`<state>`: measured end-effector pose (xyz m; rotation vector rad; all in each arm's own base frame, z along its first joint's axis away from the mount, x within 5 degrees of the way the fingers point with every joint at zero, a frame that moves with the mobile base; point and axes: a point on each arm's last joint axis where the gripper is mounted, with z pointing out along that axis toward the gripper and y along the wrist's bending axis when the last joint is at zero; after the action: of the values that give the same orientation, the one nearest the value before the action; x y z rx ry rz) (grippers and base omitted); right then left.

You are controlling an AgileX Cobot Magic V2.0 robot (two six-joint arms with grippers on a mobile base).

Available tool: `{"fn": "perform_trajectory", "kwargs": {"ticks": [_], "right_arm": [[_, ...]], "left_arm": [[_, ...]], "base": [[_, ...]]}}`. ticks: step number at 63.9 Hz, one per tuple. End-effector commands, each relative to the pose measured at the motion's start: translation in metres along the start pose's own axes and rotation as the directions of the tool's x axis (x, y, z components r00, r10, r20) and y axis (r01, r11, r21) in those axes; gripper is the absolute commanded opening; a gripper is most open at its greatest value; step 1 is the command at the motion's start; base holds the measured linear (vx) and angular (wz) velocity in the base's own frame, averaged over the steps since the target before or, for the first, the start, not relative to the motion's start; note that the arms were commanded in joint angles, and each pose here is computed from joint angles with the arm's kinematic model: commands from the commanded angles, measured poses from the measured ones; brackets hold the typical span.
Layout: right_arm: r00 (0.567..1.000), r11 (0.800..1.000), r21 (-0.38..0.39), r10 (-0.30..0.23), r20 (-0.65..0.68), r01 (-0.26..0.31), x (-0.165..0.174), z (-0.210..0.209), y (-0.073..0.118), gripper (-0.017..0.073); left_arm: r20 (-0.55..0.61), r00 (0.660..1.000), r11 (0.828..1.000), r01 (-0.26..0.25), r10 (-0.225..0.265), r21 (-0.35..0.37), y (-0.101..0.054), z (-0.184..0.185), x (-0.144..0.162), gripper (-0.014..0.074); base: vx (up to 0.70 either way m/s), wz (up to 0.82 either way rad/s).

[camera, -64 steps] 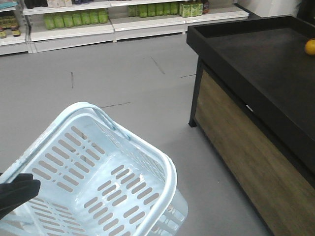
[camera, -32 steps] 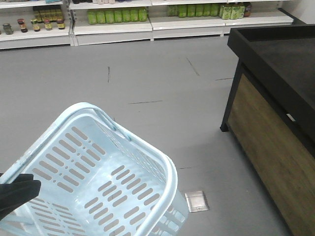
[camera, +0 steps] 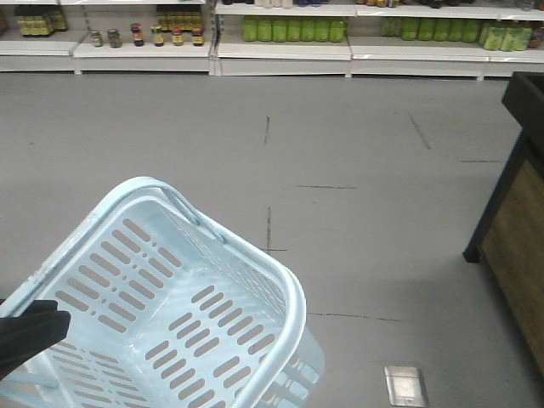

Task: Pick three apples into basket with both arms
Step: 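Drive the base along the aisle carrying the basket in the left gripper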

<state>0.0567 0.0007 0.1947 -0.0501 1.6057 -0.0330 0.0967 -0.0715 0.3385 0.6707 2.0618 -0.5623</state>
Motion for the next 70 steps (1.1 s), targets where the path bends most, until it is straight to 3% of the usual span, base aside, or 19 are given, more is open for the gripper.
{"fn": "perform_trajectory", "kwargs": {"ticks": [1,37,70], "right_arm": [[0.998,1.000,0.013,-0.005,0.068,0.004,-0.0021,-0.0005,-0.0007,-0.0006],[0.998,1.000,0.013,-0.005,0.068,0.004,-0.0021,-0.0005,-0.0007,-0.0006],[0.998,1.000,0.013,-0.005,0.068,0.004,-0.0021,-0.0005,-0.0007,-0.0006]], "left_arm": [[0.122,0.992,0.999,0.034,-0.033,-0.003,-0.0013,-0.0065,-0.0165,-0.0006],[0.122,0.992,0.999,0.034,-0.033,-0.003,-0.0013,-0.0065,-0.0165,-0.0006],[0.122,0.992,0.999,0.034,-0.033,-0.003,-0.0013,-0.0065,-0.0165,-0.0006]], "base": [[0.15,0.47],[0.17,0.35],[0.21,0.00]]}}
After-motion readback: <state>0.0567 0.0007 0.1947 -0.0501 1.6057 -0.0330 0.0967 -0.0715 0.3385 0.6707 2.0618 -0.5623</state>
